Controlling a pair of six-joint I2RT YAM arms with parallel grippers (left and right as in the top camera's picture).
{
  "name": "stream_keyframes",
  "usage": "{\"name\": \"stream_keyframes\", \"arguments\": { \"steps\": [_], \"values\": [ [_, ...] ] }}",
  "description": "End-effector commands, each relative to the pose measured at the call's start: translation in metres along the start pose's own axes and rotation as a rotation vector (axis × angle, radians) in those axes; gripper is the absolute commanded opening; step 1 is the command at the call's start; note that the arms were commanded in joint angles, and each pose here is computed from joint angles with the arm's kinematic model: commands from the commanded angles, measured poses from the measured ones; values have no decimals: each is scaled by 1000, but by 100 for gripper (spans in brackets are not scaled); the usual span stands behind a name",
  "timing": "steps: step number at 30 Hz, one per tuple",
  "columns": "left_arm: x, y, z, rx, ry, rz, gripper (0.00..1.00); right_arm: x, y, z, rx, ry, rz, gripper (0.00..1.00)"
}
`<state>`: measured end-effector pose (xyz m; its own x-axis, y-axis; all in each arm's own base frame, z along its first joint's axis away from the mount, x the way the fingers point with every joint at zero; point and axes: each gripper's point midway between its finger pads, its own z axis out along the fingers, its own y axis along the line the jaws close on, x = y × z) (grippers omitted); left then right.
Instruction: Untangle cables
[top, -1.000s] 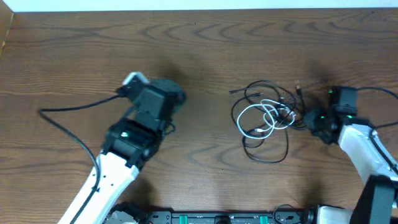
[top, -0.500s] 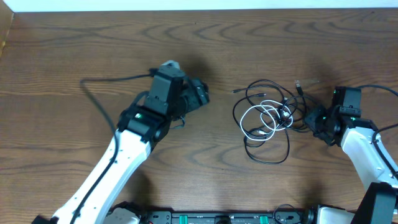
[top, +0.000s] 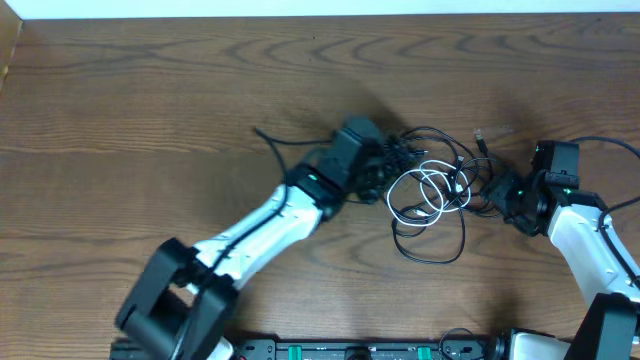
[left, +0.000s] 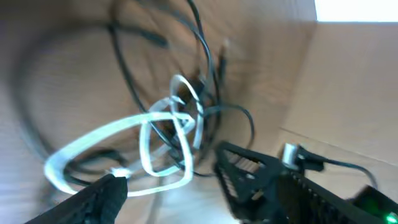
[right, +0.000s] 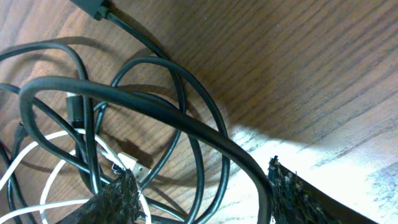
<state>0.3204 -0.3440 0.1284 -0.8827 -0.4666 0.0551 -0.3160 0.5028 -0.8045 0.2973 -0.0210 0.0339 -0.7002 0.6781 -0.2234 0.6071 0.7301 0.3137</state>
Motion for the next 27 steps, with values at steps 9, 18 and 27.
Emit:
{"name": "stream_keyframes", "arguments": {
  "steps": [9, 18, 27],
  "values": [
    [-1, 13, 57, 48, -119, -507, 75, 5, -2, -2, 12, 11, -27, 64],
    [-10, 31, 94, 93, -118, -550, 55, 6, -2, -2, 13, 13, -26, 65],
    [-11, 33, 95, 91, -126, -551, 33, 6, -2, -1, 14, 13, -27, 66]
  ]
}}
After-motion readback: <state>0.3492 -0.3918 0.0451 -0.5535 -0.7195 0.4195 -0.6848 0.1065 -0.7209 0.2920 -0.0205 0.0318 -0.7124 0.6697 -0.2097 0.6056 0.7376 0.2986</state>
